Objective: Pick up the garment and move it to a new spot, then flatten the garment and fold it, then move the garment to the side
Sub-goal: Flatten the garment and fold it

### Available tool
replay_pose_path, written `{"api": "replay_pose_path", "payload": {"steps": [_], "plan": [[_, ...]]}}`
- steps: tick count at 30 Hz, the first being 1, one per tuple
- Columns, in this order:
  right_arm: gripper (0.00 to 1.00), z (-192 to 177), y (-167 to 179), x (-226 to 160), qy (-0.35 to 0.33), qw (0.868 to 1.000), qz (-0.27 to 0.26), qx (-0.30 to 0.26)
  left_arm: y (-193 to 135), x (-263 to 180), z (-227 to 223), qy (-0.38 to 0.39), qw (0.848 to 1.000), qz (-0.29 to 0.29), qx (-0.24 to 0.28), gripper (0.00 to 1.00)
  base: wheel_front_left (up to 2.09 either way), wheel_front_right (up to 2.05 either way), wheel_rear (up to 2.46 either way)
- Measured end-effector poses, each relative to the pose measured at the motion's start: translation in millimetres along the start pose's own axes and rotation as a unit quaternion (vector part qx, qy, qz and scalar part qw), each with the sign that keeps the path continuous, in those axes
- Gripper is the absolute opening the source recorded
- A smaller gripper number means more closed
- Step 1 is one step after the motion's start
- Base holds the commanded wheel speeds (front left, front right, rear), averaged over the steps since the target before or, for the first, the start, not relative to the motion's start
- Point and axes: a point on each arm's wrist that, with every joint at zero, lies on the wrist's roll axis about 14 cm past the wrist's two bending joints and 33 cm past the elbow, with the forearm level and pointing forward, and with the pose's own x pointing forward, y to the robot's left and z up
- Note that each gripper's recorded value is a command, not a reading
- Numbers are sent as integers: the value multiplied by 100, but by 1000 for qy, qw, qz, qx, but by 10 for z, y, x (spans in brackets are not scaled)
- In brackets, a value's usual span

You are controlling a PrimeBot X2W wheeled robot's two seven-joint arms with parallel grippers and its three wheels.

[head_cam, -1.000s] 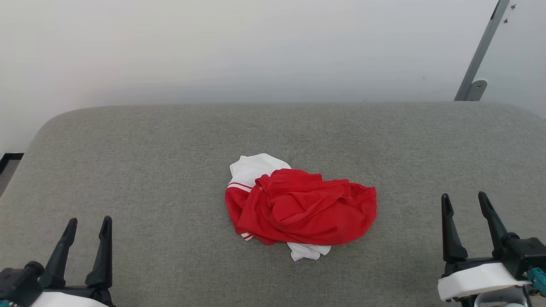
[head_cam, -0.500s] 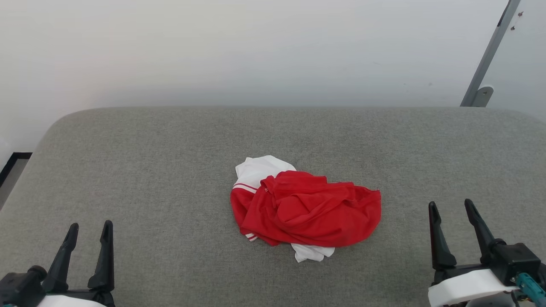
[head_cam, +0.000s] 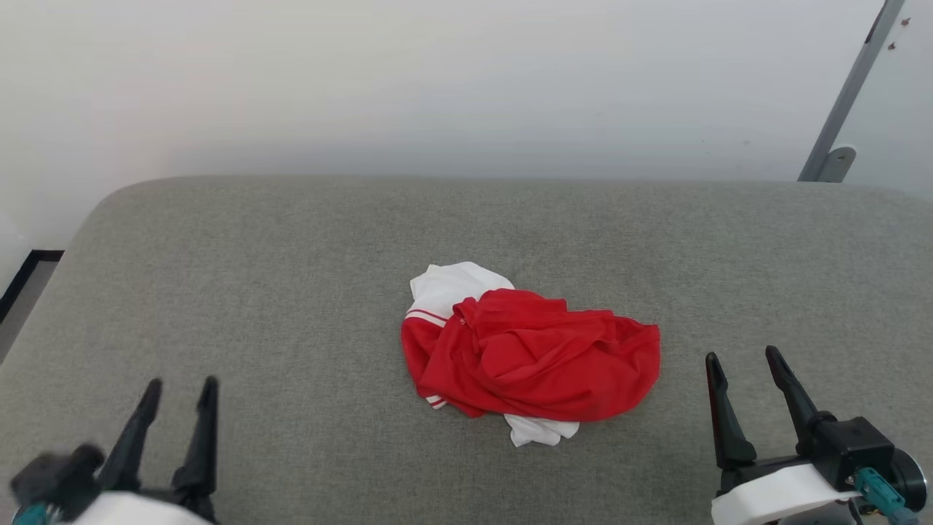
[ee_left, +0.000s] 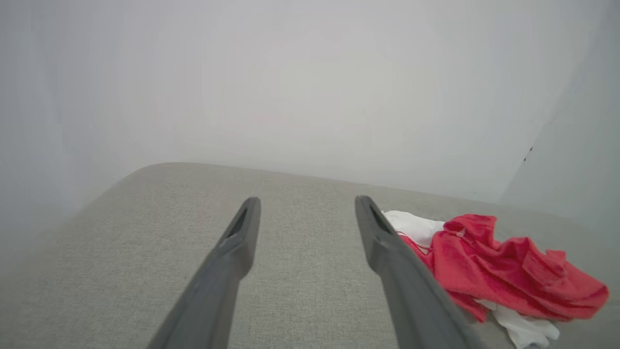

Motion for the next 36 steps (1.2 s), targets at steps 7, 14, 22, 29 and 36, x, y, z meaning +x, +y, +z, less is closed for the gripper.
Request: {"api": "replay_pose_path", "payload": {"steps": [7, 14, 22, 29, 36], "plan": [[100, -21, -12, 28, 3, 1000, 2, -6, -280, 424, 76, 44, 997, -71, -9, 100, 0, 0, 0], [100, 76, -150, 140, -12, 1000, -14, -14, -641, 998, -3, 148, 978, -146, 10, 100, 0, 0, 0], [100, 190, -394, 224, -27, 998, -46, -28, -1131, 1600, -284, 248, 943, -215, 52, 100, 0, 0, 0], [100, 145, -586, 205, -15, 996, -72, -40, -1283, 1875, -916, 383, 895, -215, 72, 100, 0, 0, 0], [100, 35, -769, 174, 5, 994, -99, -47, -1172, 1890, -1583, 506, 838, -175, 104, 100, 0, 0, 0]]}}
